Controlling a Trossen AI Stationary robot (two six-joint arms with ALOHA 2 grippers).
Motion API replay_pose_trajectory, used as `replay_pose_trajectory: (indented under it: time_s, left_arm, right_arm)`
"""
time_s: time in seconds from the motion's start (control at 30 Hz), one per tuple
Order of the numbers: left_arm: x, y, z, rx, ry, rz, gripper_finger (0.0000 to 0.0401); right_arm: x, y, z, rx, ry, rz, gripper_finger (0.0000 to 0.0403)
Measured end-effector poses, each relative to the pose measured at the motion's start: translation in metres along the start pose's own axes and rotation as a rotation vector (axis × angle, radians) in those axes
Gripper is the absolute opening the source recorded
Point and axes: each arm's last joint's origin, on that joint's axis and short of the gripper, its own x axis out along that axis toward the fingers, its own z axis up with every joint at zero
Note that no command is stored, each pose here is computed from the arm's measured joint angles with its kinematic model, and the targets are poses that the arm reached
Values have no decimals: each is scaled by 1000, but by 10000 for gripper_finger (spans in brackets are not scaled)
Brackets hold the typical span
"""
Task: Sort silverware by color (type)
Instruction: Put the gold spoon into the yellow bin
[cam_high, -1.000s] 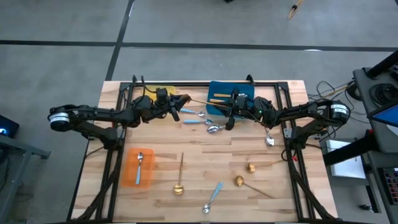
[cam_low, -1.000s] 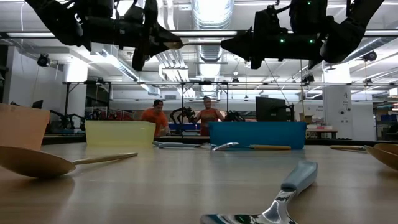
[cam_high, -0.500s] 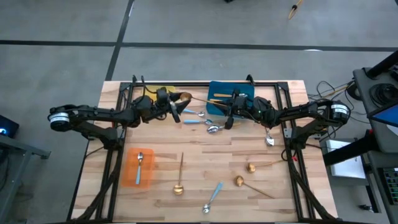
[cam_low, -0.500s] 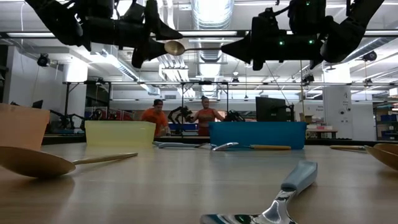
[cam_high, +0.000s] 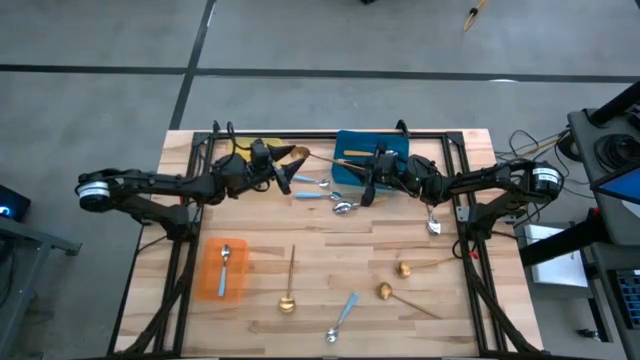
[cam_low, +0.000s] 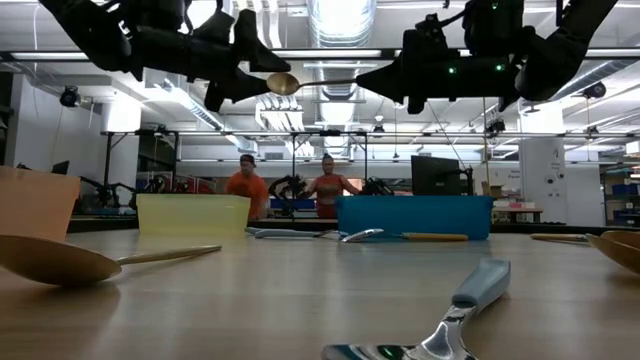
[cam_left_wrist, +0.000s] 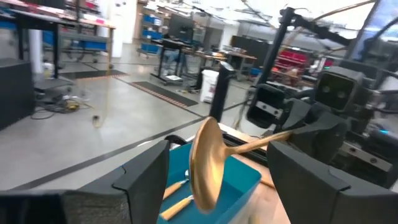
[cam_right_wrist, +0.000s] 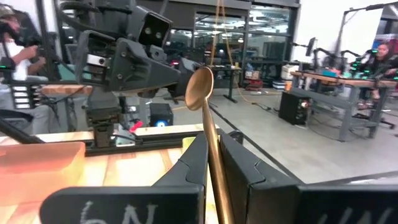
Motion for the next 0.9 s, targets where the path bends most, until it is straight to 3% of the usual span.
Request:
replay_pose_trajectory:
  time_s: [0.27,0.5,0.67,0.8,0.9]
  left_arm:
    - [-6,5,5,22,17,77,250]
    - [-6,2,7,48,17,36,243]
    - [-1,-19,17,87,1,-72,230]
    - [6,-45,25,213,-12,-149,223]
    - [15,-63,23,334,45,-127,221]
  right_arm:
    - [0,-1,-2,-35,24,-39,13]
    - [0,-2,-3,-36,40,-71,13]
    - [4,-4,-4,-42,97,-111,13]
    - [11,-5,-2,-41,169,-107,13]
    - [15,-5,-1,-39,212,-103,13]
